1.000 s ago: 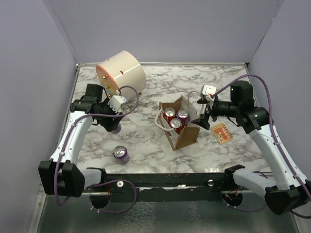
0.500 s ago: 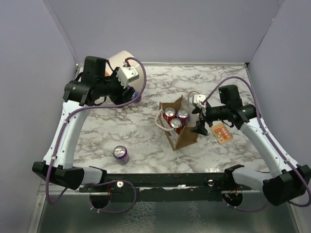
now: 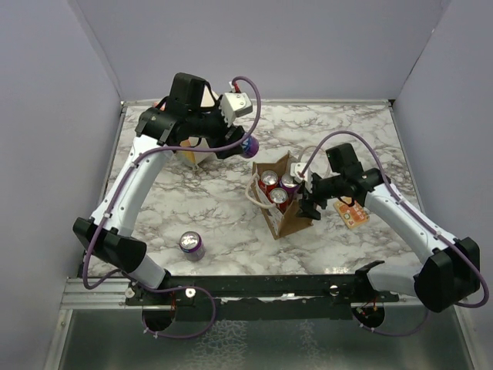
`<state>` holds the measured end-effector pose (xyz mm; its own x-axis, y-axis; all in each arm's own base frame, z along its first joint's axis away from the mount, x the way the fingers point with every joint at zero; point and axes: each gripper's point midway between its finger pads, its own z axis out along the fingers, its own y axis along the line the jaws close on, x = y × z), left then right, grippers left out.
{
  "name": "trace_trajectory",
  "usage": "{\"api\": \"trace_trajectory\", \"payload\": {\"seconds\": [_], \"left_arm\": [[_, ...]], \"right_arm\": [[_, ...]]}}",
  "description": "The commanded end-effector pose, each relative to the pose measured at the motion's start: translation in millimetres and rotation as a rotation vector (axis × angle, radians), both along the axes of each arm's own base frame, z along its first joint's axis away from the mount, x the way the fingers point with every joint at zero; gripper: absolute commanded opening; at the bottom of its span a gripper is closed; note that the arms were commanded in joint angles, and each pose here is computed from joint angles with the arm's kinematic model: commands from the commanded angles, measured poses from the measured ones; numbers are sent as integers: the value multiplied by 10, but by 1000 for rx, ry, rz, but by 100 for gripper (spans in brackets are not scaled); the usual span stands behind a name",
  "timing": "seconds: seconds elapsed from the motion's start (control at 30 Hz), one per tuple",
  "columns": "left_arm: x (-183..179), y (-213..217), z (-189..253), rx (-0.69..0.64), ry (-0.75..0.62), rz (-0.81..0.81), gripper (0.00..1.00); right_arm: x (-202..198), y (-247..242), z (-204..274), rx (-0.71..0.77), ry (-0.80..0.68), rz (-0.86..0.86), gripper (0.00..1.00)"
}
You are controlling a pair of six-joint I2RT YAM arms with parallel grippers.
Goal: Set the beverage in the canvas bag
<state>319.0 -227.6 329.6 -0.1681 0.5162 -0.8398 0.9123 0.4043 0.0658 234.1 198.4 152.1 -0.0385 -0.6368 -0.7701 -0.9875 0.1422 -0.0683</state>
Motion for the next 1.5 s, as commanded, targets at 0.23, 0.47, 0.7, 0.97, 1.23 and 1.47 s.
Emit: {"api": "trace_trajectory", "payload": {"seconds": [0.23, 0.47, 0.7, 0.97, 1.23, 1.47], "left_arm": [[-149, -721, 141, -181, -32, -261, 0], [-347, -1024, -129, -158, 34, -374, 0], [-546, -1223, -498, -127, 170, -461, 0], [-777, -1415, -707, -110, 226, -535, 0], [-922, -1575, -879, -74, 259, -580, 0], [-1013, -1637, -957, -50, 263, -621, 0]], "right_arm": [[-330, 51, 41, 76, 38, 80, 58], [-410, -10, -57, 54, 50, 76, 48], [-441, -70, -47, 43, 13, 65, 35], [-488, -129, -95, 23, 0, 62, 27], [-526, -132, -104, 30, 8, 62, 18], [-552, -151, -77, 34, 5, 45, 11]]}}
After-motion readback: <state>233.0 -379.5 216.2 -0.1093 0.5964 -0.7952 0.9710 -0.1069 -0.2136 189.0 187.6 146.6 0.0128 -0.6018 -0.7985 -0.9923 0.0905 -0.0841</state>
